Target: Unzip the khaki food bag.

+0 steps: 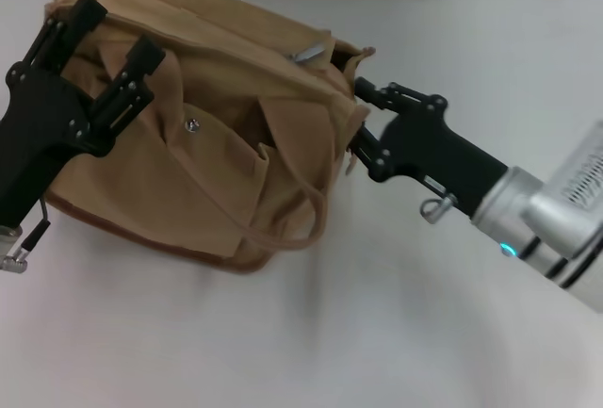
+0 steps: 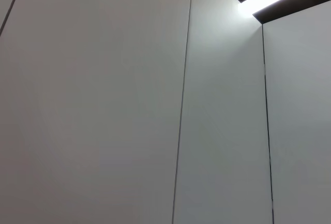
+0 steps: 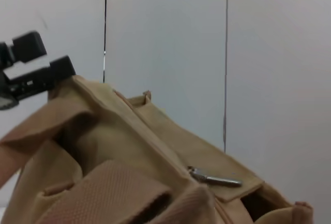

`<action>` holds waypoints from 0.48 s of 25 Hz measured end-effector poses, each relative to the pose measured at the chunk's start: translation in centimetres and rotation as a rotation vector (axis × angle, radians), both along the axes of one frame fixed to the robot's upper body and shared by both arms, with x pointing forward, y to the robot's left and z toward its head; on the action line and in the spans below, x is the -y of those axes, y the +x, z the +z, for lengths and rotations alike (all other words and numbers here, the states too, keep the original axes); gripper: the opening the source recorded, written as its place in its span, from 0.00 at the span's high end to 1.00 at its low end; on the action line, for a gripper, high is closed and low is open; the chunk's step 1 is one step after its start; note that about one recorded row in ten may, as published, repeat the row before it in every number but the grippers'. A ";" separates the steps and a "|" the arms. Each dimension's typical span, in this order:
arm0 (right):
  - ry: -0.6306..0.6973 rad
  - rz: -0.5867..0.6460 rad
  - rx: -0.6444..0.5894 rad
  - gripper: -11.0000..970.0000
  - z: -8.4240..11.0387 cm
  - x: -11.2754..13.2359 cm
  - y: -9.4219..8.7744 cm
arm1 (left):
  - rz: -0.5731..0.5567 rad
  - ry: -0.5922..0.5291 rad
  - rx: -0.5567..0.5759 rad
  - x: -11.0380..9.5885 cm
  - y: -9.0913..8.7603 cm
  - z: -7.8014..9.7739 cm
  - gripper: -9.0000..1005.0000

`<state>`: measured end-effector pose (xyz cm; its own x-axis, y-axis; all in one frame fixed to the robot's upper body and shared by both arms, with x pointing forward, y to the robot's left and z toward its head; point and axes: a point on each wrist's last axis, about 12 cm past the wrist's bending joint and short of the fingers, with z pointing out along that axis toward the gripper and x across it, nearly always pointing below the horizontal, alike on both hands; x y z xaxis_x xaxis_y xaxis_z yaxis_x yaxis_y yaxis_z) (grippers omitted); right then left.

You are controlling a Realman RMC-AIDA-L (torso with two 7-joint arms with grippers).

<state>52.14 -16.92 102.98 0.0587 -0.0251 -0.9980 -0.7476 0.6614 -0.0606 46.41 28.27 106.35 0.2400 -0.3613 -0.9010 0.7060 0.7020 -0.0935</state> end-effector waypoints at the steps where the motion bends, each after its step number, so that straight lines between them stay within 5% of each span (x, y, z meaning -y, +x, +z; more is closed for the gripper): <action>1: -0.007 0.002 -0.003 0.60 0.0 -0.2 0.2 | 0.000 0.000 0.000 0.0 0.0 0.0 0.19; 8: -0.002 -0.001 -0.007 0.89 0.0 -0.3 0.1 | 0.002 0.002 -0.005 0.0 0.0 -0.1 0.19; 12: 0.028 -0.025 0.002 0.92 0.0 0.2 -0.3 | 0.000 0.000 -0.006 0.1 0.0 -0.1 0.19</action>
